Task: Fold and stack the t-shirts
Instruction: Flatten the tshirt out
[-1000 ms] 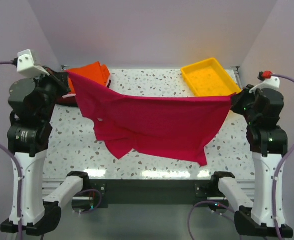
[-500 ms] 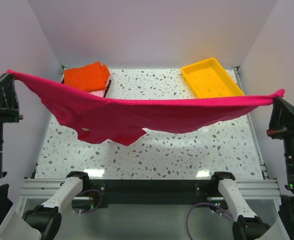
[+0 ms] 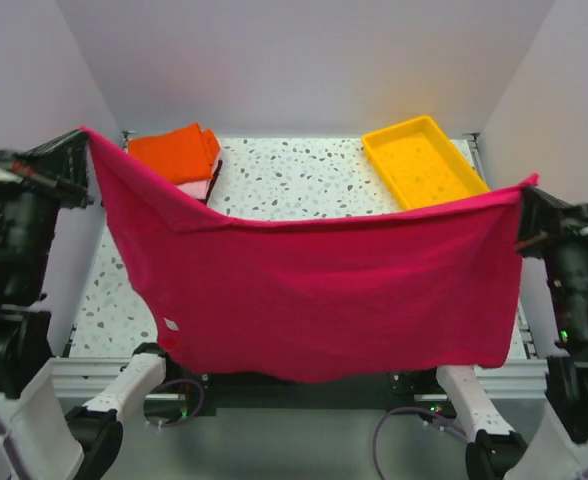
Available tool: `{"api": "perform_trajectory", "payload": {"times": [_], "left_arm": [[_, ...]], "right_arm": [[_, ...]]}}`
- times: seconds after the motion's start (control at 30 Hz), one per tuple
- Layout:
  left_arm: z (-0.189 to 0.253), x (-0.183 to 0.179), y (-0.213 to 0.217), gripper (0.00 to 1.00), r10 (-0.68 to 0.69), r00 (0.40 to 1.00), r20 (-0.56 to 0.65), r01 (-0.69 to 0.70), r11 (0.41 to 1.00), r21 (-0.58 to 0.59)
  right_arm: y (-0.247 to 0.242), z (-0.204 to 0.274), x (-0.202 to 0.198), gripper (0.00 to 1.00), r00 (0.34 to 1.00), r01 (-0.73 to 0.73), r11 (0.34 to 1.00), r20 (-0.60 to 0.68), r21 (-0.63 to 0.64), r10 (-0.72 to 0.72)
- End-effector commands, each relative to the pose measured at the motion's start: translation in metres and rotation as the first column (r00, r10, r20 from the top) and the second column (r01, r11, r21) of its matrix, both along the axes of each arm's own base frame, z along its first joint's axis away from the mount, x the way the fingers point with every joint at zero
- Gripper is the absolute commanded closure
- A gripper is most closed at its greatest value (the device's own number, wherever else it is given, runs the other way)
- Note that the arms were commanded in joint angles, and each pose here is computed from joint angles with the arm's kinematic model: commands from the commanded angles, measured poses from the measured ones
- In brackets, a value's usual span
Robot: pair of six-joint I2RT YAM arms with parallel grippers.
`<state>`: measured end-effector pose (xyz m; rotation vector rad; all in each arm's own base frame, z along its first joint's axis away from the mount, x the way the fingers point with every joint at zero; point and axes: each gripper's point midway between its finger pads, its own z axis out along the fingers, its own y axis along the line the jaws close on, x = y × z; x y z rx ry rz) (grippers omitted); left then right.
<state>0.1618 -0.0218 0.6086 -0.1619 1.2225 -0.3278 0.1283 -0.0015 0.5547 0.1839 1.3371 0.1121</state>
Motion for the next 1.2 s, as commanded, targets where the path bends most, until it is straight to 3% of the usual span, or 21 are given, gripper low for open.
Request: {"api": "perform_trajectory", "payload": {"times": [0.0, 0.2, 0.47, 0.63, 0.83, 1.03, 1.17], "left_arm": [[-0.025, 0.074, -0.014, 1.00, -0.039, 0.995, -0.096, 0.044, 0.998, 0.044], [-0.039, 0.126, -0.024, 1.00, -0.064, 0.984, -0.165, 0.078, 0.994, 0.080], [-0.005, 0.108, -0.028, 1.00, -0.092, 0.993, -0.075, 0.099, 0.991, 0.092], [0.018, 0.072, -0.030, 1.00, -0.122, 0.993, -0.003, 0.122, 0.987, 0.105], [0.066, -0.006, -0.027, 1.00, -0.140, 0.976, 0.166, 0.123, 0.986, 0.109], [0.100, -0.085, -0.027, 1.00, -0.177, 0.922, 0.345, 0.155, 0.984, 0.092], [0.104, -0.096, -0.029, 1.00, -0.195, 0.907, 0.374, 0.178, 0.981, 0.081]], "right_arm": [[0.005, -0.054, 0.073, 1.00, 0.982, -0.042, 0.998, -0.181, 0.039, 0.049], [0.002, -0.083, 0.120, 1.00, 0.964, -0.037, 0.998, -0.260, 0.053, 0.050], [0.005, -0.060, 0.110, 1.00, 0.974, -0.059, 0.998, -0.216, 0.027, 0.064], [0.006, -0.046, 0.085, 1.00, 0.981, -0.058, 0.998, -0.184, 0.009, 0.059], [0.005, -0.004, 0.031, 1.00, 0.996, -0.038, 0.999, -0.083, -0.026, 0.036], [-0.003, 0.038, -0.027, 1.00, 0.999, 0.028, 0.998, 0.037, -0.052, -0.026], [-0.009, 0.037, -0.036, 1.00, 0.997, 0.063, 0.997, 0.040, -0.045, -0.061]]}}
